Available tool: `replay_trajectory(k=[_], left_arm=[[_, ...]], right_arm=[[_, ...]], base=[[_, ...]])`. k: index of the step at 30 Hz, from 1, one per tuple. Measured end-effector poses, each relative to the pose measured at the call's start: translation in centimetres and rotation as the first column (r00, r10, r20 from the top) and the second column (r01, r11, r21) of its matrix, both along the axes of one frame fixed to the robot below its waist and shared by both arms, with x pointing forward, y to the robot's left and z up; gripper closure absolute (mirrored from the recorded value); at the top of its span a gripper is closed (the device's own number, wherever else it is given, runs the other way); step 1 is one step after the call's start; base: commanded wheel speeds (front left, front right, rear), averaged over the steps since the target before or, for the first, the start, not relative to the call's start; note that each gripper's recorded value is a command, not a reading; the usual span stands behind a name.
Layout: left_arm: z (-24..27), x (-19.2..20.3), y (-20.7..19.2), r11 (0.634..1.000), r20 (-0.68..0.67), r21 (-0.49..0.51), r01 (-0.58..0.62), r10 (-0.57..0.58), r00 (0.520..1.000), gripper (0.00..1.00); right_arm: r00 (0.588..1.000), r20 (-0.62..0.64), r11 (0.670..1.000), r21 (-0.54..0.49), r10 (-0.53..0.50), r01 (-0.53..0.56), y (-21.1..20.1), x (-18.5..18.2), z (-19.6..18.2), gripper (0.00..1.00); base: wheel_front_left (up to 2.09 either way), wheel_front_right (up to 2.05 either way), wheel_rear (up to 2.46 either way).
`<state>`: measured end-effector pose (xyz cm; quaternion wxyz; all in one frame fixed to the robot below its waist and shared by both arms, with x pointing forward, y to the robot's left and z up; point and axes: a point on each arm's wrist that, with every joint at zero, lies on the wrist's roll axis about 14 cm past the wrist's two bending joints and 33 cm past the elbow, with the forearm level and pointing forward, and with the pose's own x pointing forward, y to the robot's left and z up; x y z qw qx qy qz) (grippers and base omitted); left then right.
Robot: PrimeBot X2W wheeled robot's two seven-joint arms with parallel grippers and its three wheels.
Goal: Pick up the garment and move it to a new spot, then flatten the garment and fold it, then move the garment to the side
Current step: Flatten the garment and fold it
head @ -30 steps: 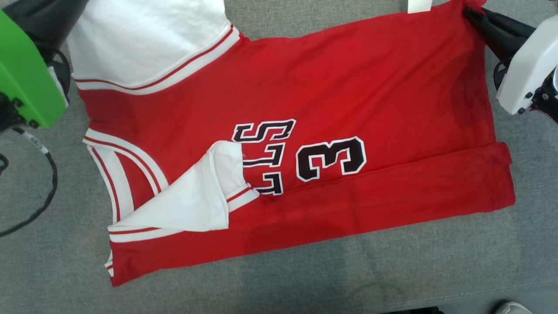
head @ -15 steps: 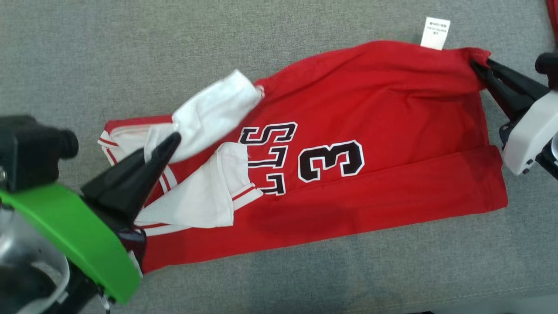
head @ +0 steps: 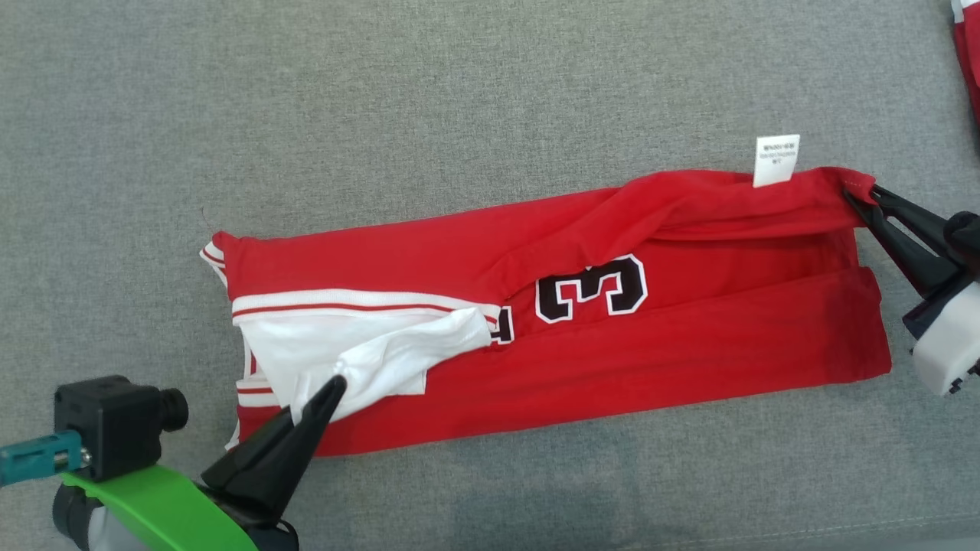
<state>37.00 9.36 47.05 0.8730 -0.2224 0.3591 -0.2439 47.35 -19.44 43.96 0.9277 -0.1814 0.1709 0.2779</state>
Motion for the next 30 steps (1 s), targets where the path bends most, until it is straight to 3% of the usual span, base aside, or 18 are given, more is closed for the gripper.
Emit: replay_trajectory(k=[5,9,17,30], left_arm=[[-1.6,-1.5,0.3,1.0,-0.06,-0.011,-0.016,0.016,0.998,1.0],[-2.7,-2.1,0.4,1.0,-0.104,-0.018,-0.021,0.019,0.994,1.0],[-4.6,-2.1,1.6,0.998,-0.14,0.023,-0.052,0.055,0.989,1.0],[-4.9,-1.2,1.7,0.996,-0.114,0.005,-0.086,0.086,0.99,1.0]], right_arm=[[0.997,0.031,0.993,-0.097,0.065,-0.062,-0.4,-1.1,0.1,1.0],[0.992,0.074,0.988,-0.12,0.102,-0.093,0.0,-0.8,0.8,1.0],[0.943,0.202,0.954,-0.195,0.264,-0.226,2.2,0.1,2.9,1.0],[0.943,0.036,0.91,-0.279,0.33,-0.307,-0.1,-4.3,-1.6,0.97]], base=[[0.0,0.0,0.0],[0.0,0.0,0.0],[0.0,0.0,0.0],[0.0,0.0,0.0]])
